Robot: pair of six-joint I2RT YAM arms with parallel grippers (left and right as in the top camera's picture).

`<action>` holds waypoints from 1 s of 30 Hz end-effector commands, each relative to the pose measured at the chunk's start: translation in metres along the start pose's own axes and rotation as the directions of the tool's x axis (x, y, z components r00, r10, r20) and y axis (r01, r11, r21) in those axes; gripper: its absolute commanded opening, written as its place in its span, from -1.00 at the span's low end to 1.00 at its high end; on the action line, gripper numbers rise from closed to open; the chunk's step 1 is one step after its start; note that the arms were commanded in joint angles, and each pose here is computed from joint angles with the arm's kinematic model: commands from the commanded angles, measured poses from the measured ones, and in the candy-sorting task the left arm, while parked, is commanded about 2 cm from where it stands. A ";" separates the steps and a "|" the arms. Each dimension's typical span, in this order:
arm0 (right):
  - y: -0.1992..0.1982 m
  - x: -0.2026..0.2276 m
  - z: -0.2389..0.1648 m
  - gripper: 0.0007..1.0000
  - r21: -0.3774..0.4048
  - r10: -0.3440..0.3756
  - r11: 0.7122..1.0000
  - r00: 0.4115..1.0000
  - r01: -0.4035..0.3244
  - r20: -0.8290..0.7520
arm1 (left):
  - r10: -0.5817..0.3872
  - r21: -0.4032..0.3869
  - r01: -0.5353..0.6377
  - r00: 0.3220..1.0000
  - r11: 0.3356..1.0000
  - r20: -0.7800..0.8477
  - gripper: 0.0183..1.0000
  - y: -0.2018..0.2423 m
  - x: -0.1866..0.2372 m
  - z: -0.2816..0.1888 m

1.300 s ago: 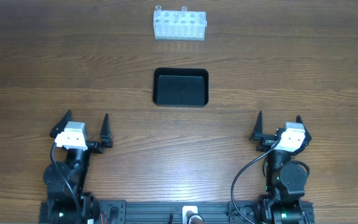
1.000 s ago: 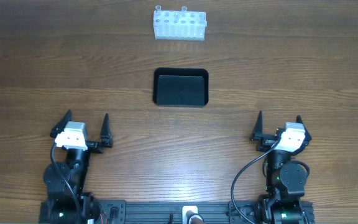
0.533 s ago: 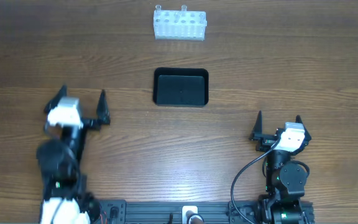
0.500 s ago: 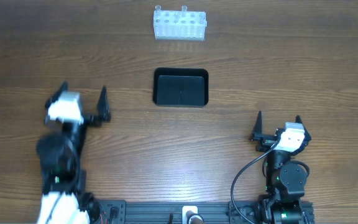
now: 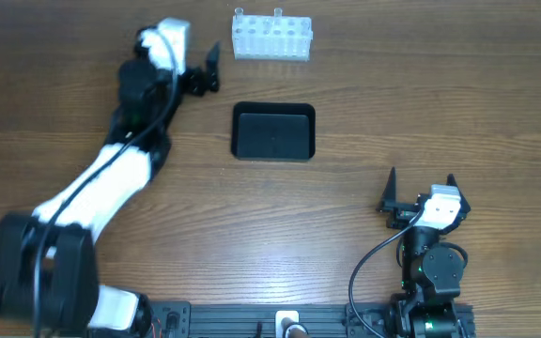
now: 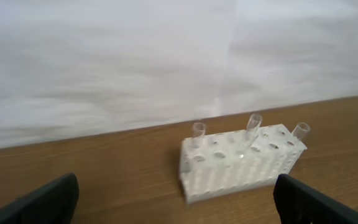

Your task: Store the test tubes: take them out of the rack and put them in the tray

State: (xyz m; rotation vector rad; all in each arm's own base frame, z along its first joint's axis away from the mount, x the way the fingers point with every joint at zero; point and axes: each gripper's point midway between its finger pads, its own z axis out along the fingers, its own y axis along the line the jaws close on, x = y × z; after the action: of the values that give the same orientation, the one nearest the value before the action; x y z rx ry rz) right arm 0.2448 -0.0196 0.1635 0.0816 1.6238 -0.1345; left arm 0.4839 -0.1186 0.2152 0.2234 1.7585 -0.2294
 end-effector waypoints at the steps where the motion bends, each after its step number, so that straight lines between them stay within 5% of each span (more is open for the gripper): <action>1: 0.003 0.002 0.000 0.99 -0.013 0.003 1.000 1.000 -0.003 -0.001 | -0.026 0.001 0.026 0.999 1.000 -0.037 1.00 -0.007 0.001 0.042; 15: 0.003 0.002 0.000 0.98 -0.013 0.003 1.000 1.000 -0.003 -0.001 | -0.026 -0.062 0.015 0.982 0.998 -0.186 0.99 -0.025 0.033 0.138; 30: 0.003 0.002 0.000 0.99 -0.013 0.003 1.000 1.000 -0.003 -0.001 | -0.042 -0.117 0.017 0.976 0.993 -0.216 0.87 -0.018 0.064 0.168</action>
State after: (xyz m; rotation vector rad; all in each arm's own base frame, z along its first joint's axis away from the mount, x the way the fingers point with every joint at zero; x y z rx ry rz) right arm 0.2448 -0.0196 0.1634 0.0822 1.6241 -0.1340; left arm 0.6156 -0.1844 0.1228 0.1791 1.9944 -0.1452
